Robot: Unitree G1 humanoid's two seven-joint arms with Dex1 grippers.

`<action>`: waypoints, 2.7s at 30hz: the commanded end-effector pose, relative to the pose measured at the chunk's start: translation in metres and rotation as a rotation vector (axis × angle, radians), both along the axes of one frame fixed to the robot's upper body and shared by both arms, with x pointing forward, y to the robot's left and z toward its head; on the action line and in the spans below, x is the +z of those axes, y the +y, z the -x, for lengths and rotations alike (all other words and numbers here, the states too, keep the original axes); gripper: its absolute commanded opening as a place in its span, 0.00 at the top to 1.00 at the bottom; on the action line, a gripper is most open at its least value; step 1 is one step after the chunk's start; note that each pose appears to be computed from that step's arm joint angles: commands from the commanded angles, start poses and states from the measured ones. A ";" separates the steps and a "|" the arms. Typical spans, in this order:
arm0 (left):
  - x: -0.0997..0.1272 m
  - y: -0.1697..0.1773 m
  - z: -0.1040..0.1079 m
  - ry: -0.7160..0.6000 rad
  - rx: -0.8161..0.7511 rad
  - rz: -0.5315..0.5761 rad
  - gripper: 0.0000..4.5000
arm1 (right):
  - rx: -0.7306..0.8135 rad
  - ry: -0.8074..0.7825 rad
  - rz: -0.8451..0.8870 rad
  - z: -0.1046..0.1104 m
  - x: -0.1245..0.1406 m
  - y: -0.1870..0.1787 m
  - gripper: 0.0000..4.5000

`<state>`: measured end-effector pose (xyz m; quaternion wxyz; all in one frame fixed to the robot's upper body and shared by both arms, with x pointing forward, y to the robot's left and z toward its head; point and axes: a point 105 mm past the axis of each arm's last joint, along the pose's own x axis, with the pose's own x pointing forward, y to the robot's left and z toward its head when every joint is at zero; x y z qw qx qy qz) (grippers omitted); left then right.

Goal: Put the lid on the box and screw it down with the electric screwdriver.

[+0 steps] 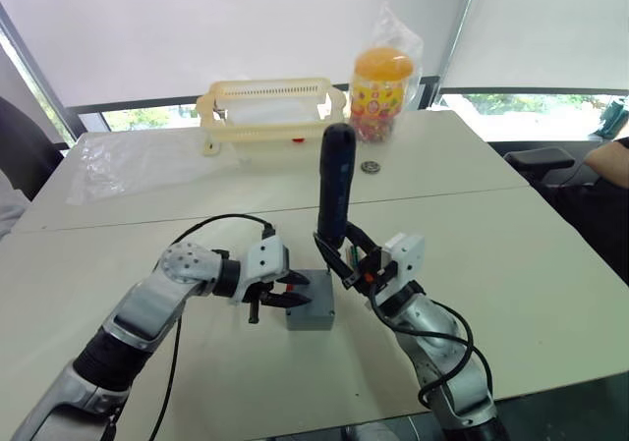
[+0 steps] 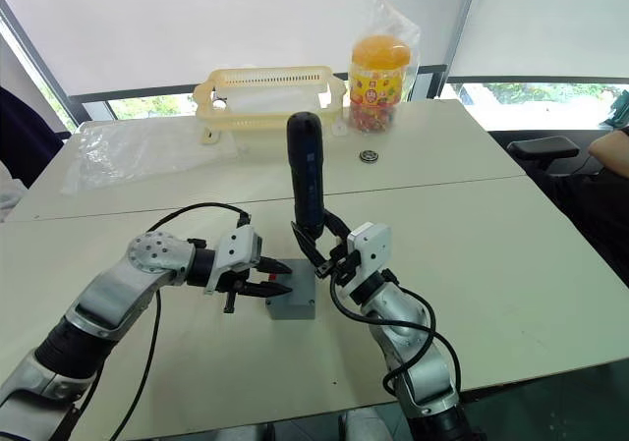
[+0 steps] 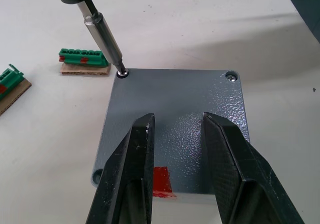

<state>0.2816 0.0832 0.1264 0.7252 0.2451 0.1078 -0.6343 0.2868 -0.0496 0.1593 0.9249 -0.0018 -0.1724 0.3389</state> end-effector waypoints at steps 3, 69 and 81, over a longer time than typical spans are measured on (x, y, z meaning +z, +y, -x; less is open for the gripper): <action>-0.023 0.005 0.004 0.082 0.025 -0.082 0.67 | -0.012 0.062 0.017 -0.003 -0.019 0.000 0.62; -0.021 0.011 0.007 0.086 0.036 -0.094 0.67 | 0.035 0.176 0.098 0.000 -0.068 -0.004 0.62; -0.022 0.008 0.007 0.087 0.032 -0.091 0.67 | 0.024 0.144 0.113 -0.002 -0.062 -0.007 0.62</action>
